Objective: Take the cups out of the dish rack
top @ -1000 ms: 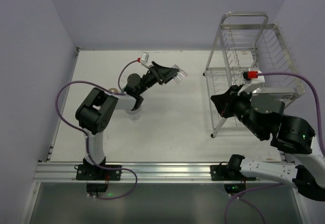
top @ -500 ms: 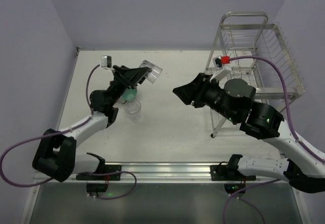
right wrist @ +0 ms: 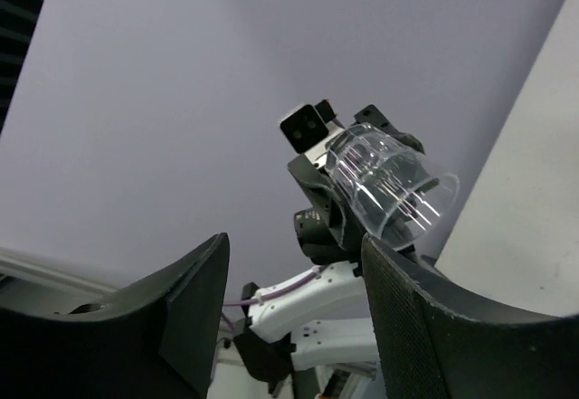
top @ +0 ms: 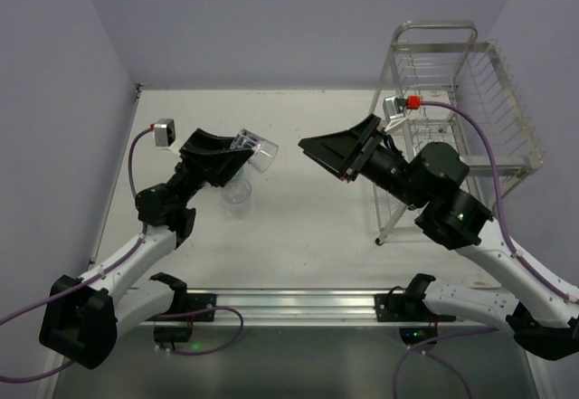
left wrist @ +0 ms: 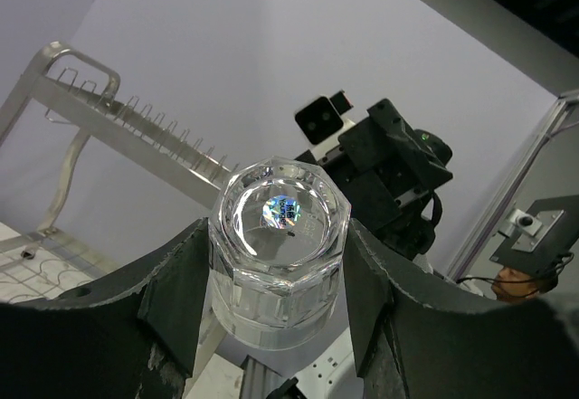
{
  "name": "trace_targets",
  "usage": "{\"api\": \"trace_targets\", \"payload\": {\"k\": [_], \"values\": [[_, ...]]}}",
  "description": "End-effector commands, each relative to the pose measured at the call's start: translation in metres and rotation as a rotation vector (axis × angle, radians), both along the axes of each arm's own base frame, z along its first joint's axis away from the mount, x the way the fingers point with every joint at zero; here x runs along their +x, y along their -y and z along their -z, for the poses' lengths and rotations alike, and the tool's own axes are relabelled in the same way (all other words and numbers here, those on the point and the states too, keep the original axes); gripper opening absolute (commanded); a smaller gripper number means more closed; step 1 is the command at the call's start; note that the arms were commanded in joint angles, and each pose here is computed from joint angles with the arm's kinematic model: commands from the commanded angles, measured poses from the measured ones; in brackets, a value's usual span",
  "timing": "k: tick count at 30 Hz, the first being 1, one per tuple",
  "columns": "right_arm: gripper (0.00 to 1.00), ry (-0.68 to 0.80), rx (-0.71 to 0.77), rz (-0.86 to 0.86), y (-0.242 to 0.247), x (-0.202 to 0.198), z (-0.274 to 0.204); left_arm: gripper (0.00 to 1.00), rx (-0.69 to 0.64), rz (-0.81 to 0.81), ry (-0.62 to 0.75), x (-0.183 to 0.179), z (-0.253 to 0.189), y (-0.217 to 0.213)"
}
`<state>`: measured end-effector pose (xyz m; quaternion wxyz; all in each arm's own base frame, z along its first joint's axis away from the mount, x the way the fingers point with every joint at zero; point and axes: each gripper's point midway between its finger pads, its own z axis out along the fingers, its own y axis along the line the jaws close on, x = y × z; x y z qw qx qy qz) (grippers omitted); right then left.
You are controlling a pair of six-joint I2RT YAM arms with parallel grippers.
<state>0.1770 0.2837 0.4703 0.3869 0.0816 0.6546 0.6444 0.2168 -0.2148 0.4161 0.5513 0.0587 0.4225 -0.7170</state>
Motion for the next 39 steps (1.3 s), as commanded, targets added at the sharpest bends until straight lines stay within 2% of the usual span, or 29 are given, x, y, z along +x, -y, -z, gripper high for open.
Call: {"api": "trace_targets", "payload": {"k": [1, 5, 14, 23, 32, 39], "values": [[0.62, -0.015, 0.147, -0.174, -0.020, -0.013, -0.020, 0.00, -0.129, -0.038, 0.561, -0.092, -0.049, -0.031], [0.59, -0.078, 0.150, -0.225, -0.032, -0.007, -0.002, 0.00, -0.119, -0.037, 0.603, -0.103, -0.051, -0.032], [0.53, -0.114, 0.187, -0.274, -0.038, -0.007, 0.016, 0.00, -0.123, -0.025, 0.645, -0.114, -0.063, -0.034], [0.49, -0.113, 0.260, -0.377, -0.051, -0.011, 0.011, 0.00, -0.145, -0.021, 0.629, -0.111, -0.065, -0.035], [0.45, -0.098, 0.290, -0.384, -0.050, -0.011, 0.014, 0.00, -0.147, -0.013, 0.633, -0.112, -0.068, -0.035], [0.43, -0.055, 0.405, -0.445, -0.055, -0.011, 0.001, 0.00, -0.143, -0.005, 0.591, -0.105, -0.056, -0.033]]}}
